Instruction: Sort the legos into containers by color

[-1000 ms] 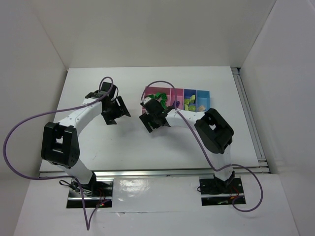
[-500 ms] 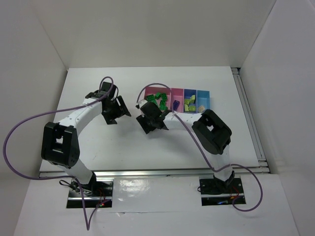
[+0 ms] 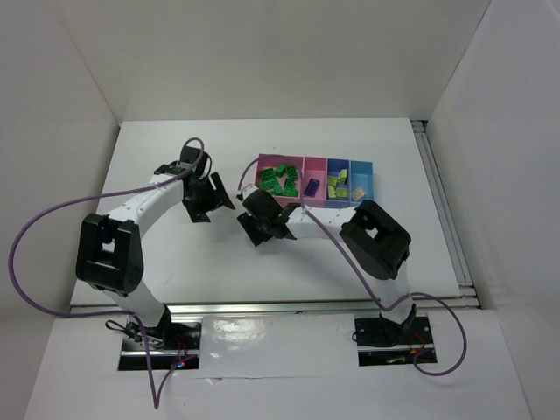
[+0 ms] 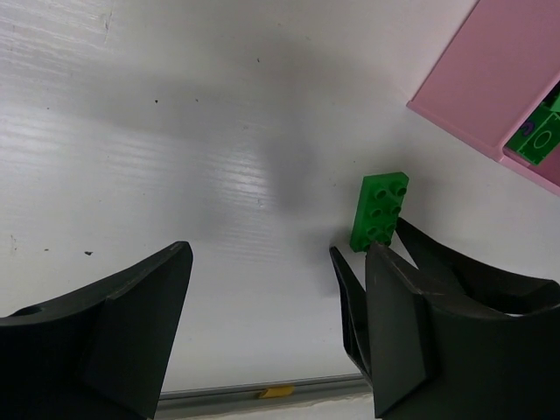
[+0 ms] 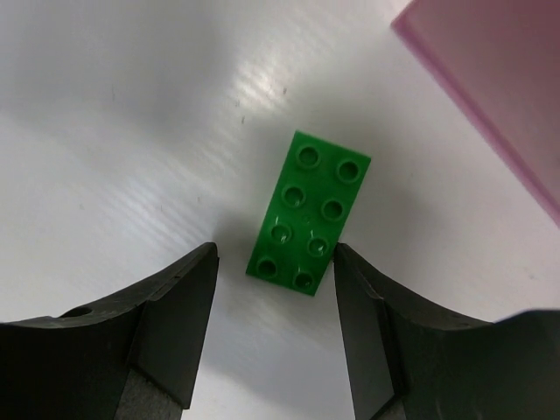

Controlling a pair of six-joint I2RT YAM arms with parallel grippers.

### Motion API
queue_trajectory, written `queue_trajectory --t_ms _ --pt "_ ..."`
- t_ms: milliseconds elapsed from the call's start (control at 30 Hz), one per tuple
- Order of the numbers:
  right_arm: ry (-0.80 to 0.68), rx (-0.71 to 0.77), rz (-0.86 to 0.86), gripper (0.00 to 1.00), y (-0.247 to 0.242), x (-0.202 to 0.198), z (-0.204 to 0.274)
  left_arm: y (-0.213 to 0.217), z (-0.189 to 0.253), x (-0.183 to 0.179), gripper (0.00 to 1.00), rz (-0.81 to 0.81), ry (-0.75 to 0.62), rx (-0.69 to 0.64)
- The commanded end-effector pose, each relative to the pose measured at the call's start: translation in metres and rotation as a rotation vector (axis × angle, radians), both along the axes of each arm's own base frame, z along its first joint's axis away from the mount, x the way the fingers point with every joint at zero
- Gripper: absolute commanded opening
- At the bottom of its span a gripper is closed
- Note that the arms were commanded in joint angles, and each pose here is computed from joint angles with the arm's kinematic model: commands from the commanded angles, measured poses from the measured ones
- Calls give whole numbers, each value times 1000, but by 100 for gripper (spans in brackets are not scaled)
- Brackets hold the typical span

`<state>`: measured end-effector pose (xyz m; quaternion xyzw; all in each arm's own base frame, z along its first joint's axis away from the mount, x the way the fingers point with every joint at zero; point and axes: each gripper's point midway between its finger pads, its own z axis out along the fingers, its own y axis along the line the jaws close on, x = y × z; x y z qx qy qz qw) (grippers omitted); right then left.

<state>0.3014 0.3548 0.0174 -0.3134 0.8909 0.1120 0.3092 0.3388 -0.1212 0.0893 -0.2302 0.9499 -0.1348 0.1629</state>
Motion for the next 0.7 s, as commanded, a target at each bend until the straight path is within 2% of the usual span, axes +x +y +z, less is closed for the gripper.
queue_trajectory --t_ms 0,67,100,200,233,300,500,667 --pt "38 -48 -80 63 -5 3 -25 2 2 2 83 -6 -13 3" --pt "44 -45 -89 61 -3 4 -27 9 5 4 83 0 -29 16" --pt "50 -20 -98 55 3 6 -23 14 4 3 83 5 -24 31" --pt "49 -24 -112 44 -1 4 -20 24 7 7 83 22 -26 36" --pt "34 -13 -129 35 -1 7 -13 30 6 6 83 37 -17 38" --pt "0 -8 -147 28 -10 7 5 35 12 10 83 43 -37 40" --pt "-149 83 -224 27 -31 20 91 48 18 15 83 61 -56 38" --pt "-216 131 -341 27 -66 52 125 44 9 13 83 42 -25 21"
